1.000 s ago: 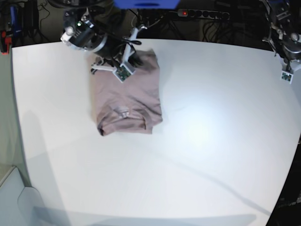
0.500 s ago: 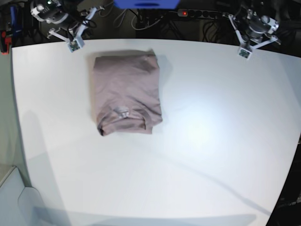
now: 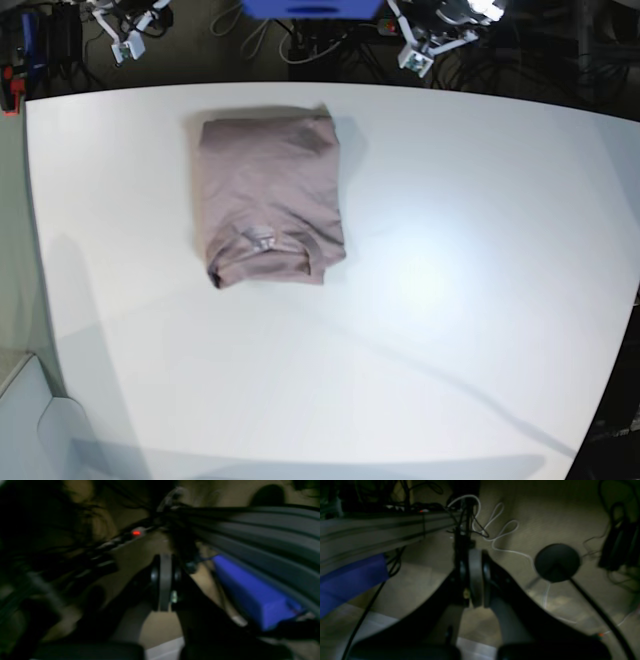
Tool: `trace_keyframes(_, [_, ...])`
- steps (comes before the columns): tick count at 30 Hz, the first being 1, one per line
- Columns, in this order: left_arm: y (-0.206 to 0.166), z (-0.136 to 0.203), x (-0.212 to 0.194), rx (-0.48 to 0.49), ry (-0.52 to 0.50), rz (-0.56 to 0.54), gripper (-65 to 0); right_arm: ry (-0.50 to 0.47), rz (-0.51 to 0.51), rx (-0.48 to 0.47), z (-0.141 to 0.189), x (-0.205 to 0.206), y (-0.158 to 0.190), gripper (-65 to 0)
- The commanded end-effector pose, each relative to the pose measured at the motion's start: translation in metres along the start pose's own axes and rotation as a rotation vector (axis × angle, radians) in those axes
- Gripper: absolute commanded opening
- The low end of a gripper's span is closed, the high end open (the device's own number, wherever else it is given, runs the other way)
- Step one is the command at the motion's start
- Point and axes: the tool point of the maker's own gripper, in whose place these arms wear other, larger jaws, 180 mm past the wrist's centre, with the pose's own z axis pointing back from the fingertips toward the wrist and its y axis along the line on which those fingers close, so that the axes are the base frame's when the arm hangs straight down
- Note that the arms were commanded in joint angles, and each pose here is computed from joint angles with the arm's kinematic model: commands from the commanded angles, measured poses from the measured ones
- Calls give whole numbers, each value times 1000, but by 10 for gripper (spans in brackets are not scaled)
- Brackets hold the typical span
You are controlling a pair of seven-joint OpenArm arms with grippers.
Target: Layout the t-shirt on the table in an organized manner, then fold the t-shirt properly
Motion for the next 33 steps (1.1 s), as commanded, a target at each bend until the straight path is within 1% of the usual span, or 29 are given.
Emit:
trace_keyframes(1, [-6, -3, -4, -12, -11, 22, -650, -4, -27, 6, -1, -8, -2, -650])
trace_keyframes(4, [-30, -25, -25, -62, 17, 68, -650, -15, -103, 22, -19, -21, -11, -650])
trace_keyframes(7, [-46, -44, -37, -83, 31, 97, -650, -13, -192, 30, -35, -39, -18, -650])
trace_keyframes(9, [-48, -53, -48, -80, 56, 112, -650, -17, -239, 34, -43, -48, -21, -650])
trace_keyframes(13, [-41, -73, -58, -45, 70, 189, -650, -50, -346, 32, -58, -59, -24, -650])
trace_keyframes(16, [-37, -86, -57, -24, 51, 277, -650, -70, -417, 36, -72, -56, -23, -650])
trace_keyframes(19, [-28, -95, -60, 29, 32, 319, -650, -88, -468, 49, -83, -50, -16, -650])
trace_keyframes(21, [-23, -99, -63, 58, 25, 334, -650, -90, -464, 67, -89, -46, -9, -650])
trace_keyframes(23, [-17, -102, -66, 85, 29, 350, -650, -65, -424, 99, -93, -46, 2, -650])
trace_keyframes(25, [-17, -102, -66, 88, 28, 350, -650, -38, -383, 126, -95, -49, 11, -650])
trace_keyframes(28, [-15, -96, -61, 96, 5, 346, -650, -22, -368, 137, -95, -53, 15, -650])
trace_keyframes(33, [-16, -70, -37, 115, -97, 330, -650, -21, -364, 133, -94, -53, 13, -650])
